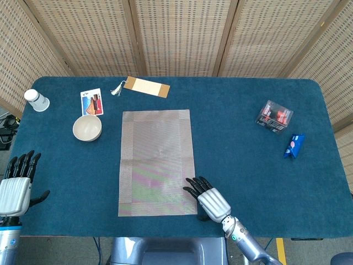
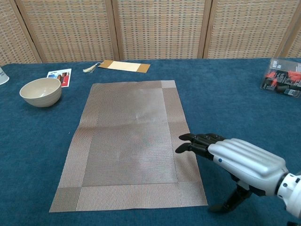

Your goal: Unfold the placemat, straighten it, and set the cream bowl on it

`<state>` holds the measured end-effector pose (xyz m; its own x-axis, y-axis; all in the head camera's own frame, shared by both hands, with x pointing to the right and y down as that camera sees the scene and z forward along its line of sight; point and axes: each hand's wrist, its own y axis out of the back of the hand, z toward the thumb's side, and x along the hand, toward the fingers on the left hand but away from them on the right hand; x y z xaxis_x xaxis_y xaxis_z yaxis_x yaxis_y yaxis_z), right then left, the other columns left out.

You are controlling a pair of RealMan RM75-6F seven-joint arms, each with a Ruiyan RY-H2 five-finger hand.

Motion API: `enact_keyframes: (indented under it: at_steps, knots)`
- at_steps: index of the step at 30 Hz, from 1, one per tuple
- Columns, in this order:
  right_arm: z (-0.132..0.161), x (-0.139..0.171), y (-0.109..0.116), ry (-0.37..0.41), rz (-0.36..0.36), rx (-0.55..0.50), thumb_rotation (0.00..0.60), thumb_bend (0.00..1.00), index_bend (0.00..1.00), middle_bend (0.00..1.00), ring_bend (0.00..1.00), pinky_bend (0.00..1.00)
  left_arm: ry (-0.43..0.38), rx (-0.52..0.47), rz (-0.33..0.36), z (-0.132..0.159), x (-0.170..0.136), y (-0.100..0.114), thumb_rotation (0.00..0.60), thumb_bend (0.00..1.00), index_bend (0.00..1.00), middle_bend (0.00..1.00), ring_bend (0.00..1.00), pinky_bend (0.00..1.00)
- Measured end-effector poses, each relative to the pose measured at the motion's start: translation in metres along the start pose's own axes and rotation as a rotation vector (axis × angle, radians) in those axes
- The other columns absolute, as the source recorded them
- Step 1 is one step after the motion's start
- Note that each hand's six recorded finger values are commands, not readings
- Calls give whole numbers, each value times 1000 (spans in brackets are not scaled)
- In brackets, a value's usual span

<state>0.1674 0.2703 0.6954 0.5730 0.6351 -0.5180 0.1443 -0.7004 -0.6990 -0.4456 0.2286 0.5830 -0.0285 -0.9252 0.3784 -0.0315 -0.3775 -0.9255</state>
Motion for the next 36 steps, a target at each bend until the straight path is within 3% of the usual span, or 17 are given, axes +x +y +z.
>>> enact_keyframes:
  at_steps: [11, 22, 29, 36]
  knots:
    - [1, -11, -7, -14, 14, 4, 600, 72, 179, 0, 0, 0, 1, -7, 2, 0, 0, 0, 600, 135, 0, 0, 0, 0]
    - [9, -20, -4, 1, -75, -44, 600, 315, 248, 0, 0, 0, 3, -13, -7, 0, 2, -2, 600, 136, 0, 0, 0, 0]
    - [12, -21, -3, 12, -103, -80, 600, 329, 264, 0, 0, 0, 0, -10, -9, 1, 2, -4, 600, 138, 0, 0, 0, 0]
    - [16, -27, -5, 17, -131, -136, 600, 331, 361, 0, 0, 0, 4, -10, -20, 1, 3, -7, 600, 140, 0, 0, 0, 0]
